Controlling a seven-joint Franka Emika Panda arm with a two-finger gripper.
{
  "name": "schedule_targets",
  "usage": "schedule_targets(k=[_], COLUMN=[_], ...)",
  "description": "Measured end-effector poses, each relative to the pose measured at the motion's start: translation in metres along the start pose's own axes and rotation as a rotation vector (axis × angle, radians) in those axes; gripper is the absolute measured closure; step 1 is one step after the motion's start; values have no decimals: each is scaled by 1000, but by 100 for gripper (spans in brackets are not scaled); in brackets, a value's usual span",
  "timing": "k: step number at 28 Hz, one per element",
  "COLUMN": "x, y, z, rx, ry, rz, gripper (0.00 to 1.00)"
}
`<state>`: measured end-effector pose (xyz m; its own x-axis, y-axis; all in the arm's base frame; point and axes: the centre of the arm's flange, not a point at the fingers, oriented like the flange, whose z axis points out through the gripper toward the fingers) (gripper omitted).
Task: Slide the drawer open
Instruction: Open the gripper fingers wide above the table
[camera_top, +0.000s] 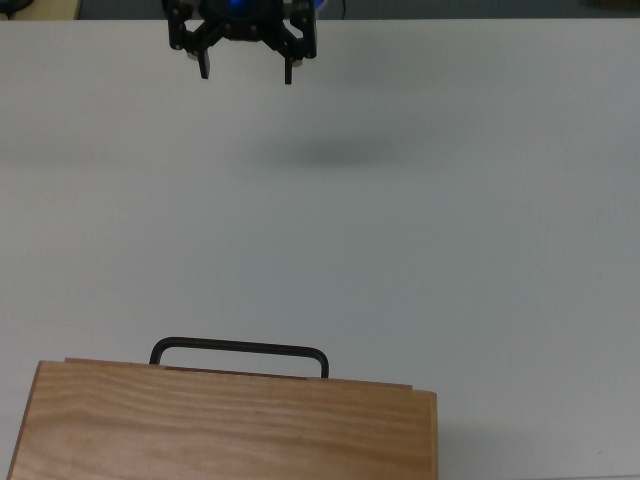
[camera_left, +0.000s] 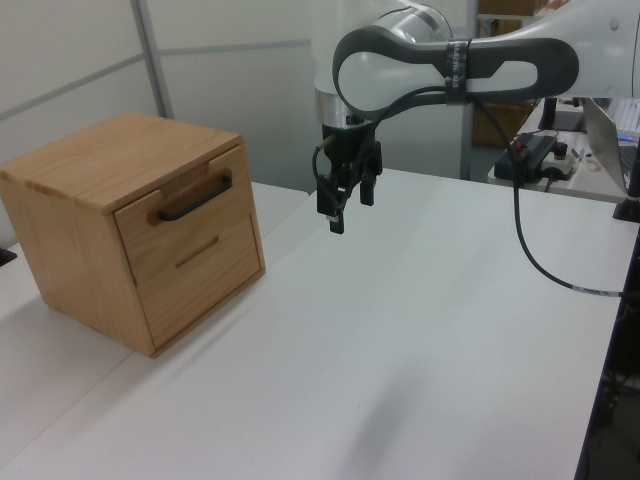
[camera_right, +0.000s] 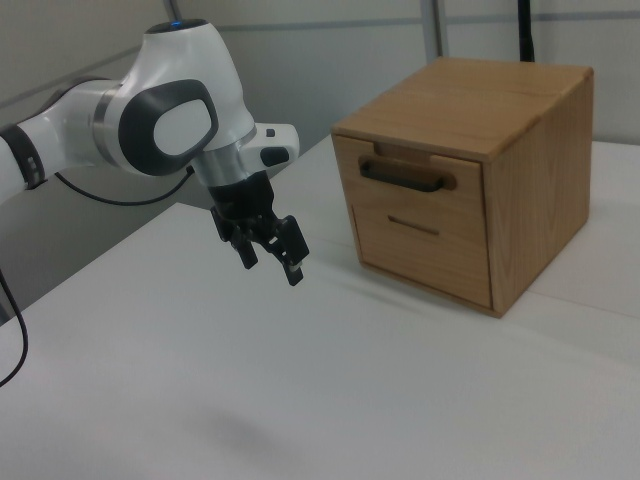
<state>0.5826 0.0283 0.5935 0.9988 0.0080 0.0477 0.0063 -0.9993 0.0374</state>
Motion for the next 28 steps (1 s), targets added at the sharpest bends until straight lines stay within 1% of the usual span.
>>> schedule_targets(k=[7,9,11,16,17,21,22,24,27,28], x=[-5,-8,-11,-14,-14,-16,-17,-18,-19,-19], y=[1,2,4,9,9,9,8,6,2,1], z=[1,0,0,-2,-3,-4,-4,-6,-9,-10], rx=[-3,-4,-7,-16,-18,-24,-22,-9,31,40], ry=[-38,-57,-75,-89,-88,-97,-103,-107,-121,-124], rz=[3,21,64,222,276,426,479,554,700,732], gripper=[0,0,0,0,0,0,0,0,0,0])
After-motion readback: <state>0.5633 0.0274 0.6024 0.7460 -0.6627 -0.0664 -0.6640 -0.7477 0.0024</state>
